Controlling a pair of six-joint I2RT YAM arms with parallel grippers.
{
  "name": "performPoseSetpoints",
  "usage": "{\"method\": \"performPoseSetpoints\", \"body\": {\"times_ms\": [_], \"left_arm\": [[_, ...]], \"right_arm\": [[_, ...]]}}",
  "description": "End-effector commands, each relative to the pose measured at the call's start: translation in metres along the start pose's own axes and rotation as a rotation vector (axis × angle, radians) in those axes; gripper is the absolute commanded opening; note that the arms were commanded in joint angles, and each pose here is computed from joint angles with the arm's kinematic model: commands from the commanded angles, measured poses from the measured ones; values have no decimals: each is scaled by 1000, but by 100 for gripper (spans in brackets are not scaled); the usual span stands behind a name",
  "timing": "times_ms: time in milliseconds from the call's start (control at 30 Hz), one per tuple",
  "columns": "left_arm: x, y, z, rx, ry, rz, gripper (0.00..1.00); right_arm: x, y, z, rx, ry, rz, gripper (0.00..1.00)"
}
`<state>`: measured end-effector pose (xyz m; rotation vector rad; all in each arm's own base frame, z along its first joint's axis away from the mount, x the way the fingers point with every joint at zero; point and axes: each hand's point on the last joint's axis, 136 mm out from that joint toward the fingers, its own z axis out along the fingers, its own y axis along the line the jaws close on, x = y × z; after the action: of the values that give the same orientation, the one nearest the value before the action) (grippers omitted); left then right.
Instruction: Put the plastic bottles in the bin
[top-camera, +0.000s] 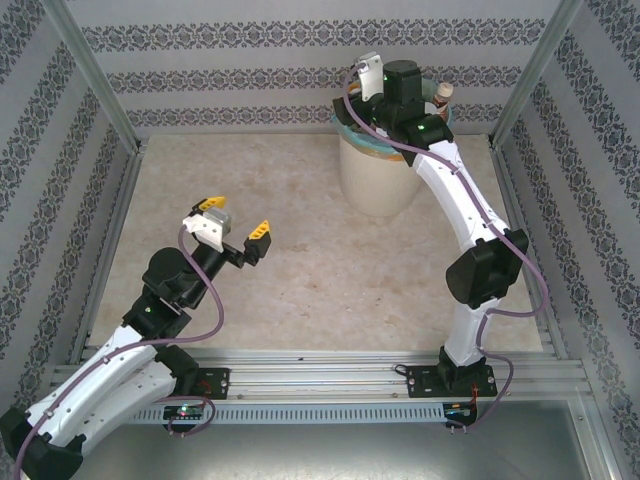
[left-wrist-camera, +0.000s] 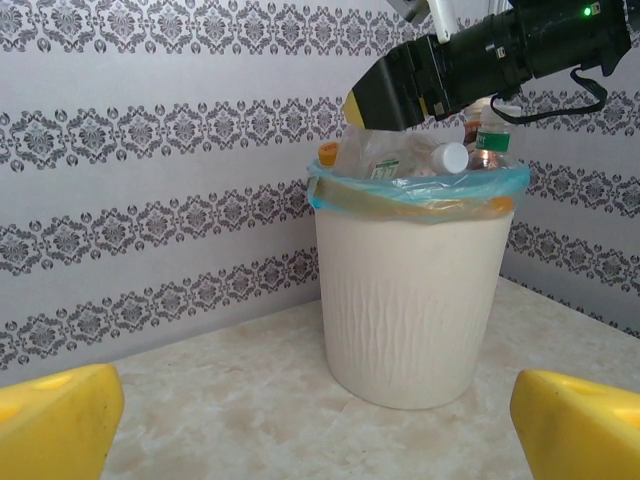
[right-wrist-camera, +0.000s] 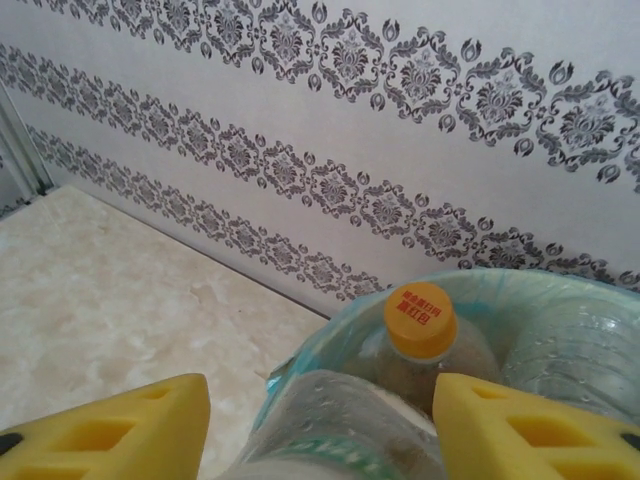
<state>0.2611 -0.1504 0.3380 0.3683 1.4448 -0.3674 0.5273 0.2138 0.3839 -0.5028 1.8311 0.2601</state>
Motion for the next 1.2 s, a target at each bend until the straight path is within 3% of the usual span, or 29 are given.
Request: {"method": "performPoseSetpoints", "body": {"times_ms": [0, 67, 267, 533, 667, 933, 1167], "left_arm": [[-1, 1, -2, -9, -16, -15, 100], [-2, 1, -2, -12, -18, -11, 100], [-1, 2, 0, -18, -17, -4, 100], [0, 1, 5, -18, -16, -6, 100], [1, 1, 7, -15, -13, -5, 100], [6, 0, 8, -12, -6, -19, 100], [7, 0, 8, -12, -5, -21, 100]], "right_arm": [[-30, 0, -19, 34, -76, -34, 48], [-36, 1, -22, 26, -89, -51, 38], [-66, 6, -41, 30, -161, -98, 25], [-115, 13, -86, 28, -306, -117, 21], [-123, 1, -100, 125, -334, -162, 18], [-100, -40, -86, 393, -188, -333, 16], [-50, -56, -51, 442, 0, -433, 16]]}}
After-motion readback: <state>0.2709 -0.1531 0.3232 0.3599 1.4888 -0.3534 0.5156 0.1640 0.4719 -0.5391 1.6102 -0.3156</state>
